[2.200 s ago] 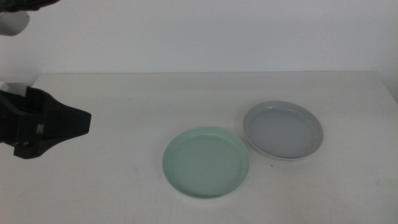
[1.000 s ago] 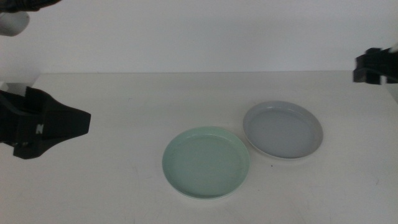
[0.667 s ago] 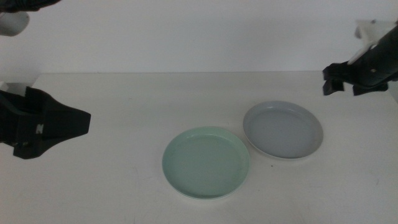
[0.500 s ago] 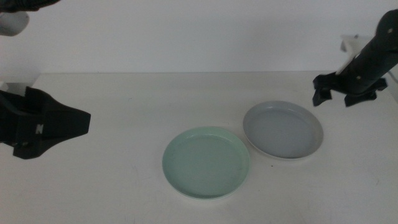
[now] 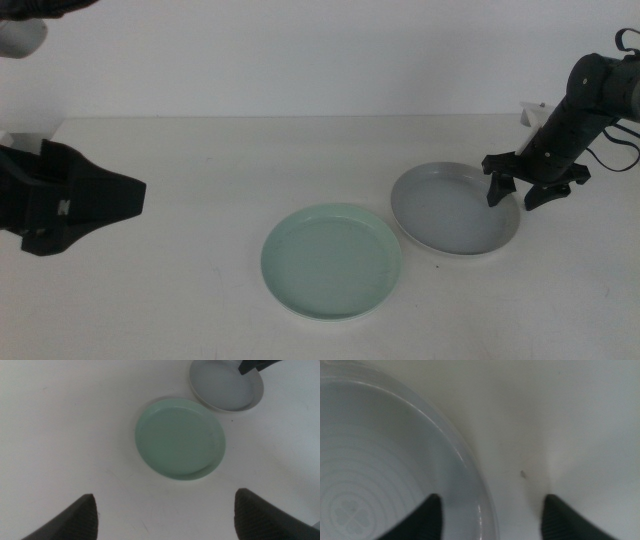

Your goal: Stack the three bowls on top of each other.

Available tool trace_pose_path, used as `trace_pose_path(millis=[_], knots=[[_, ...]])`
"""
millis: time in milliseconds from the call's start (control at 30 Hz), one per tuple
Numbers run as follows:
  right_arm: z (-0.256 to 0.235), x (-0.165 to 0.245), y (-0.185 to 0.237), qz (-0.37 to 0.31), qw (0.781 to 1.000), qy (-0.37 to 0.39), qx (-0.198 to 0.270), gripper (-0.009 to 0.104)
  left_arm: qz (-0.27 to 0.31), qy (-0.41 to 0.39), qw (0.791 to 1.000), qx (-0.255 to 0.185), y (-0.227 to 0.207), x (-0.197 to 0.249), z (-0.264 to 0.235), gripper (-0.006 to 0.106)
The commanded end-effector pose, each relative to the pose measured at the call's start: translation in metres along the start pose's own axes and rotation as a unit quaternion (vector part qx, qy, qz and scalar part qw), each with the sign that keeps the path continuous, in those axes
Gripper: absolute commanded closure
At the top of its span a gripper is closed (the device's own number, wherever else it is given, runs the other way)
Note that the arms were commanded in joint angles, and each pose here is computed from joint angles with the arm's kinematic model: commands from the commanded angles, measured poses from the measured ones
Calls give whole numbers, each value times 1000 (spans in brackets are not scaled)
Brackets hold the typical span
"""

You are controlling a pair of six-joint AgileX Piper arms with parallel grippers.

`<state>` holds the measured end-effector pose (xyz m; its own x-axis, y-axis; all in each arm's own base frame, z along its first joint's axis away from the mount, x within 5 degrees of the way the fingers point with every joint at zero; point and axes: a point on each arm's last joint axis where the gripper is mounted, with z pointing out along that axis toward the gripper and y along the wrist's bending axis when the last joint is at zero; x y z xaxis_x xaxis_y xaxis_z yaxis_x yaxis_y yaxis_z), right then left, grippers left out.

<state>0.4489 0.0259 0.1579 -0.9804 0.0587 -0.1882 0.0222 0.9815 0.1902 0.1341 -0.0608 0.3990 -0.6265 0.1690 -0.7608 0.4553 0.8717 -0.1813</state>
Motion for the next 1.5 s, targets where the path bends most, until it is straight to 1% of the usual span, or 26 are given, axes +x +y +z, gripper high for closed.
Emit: trace_pose_path(millis=[0, 33, 133, 167, 233, 367, 533, 667, 800, 967, 1067, 1300, 1467], knots=[[-34, -10, 4, -6, 999, -50, -5, 58, -5, -42, 999, 6, -3, -10, -7, -5], [-34, -9, 4, -5, 999, -49, -5, 65, -5, -42, 999, 6, -3, -10, -7, -5], [-37, -8, 4, -7, 999, -44, -5, 95, -5, -42, 999, 6, -3, -10, -7, -5], [-41, -8, 5, -9, 999, -46, -5, 96, -5, -42, 999, 6, -3, -10, -7, -5], [-55, -7, 7, -13, 998, -60, -3, 96, -5, -42, 999, 6, -3, -10, -7, -5], [-112, -4, 17, -24, 992, -126, -6, 96, -5, -42, 999, 6, -3, -10, -7, -5], [-174, 18, 45, -33, 985, -161, -52, 96, -5, -42, 999, 6, -3, -10, -7, -5], [-196, 39, 89, -87, 979, -165, -81, 96, -5, -42, 999, 6, -3, -10, -7, -5], [-187, 60, 133, -137, 976, -129, -111, 96, -5, -42, 999, 6, -3, -10, -7, -5], [-156, 76, 167, -164, 970, -132, -122, 96, -5, -42, 999, 6, -3, -10, -7, -5], [-134, 77, 174, -157, 972, -129, -119, 96, -5, -42, 999, 6, -3, -10, -7, -5], [-83, 68, 174, -147, 980, -85, -106, 96, -5, -42, 999, 6, -3, -10, -7, -5], [-55, 68, 175, -142, 982, -49, -111, 96, -5, -42, 999, 6, -3, -10, -7, -5]])
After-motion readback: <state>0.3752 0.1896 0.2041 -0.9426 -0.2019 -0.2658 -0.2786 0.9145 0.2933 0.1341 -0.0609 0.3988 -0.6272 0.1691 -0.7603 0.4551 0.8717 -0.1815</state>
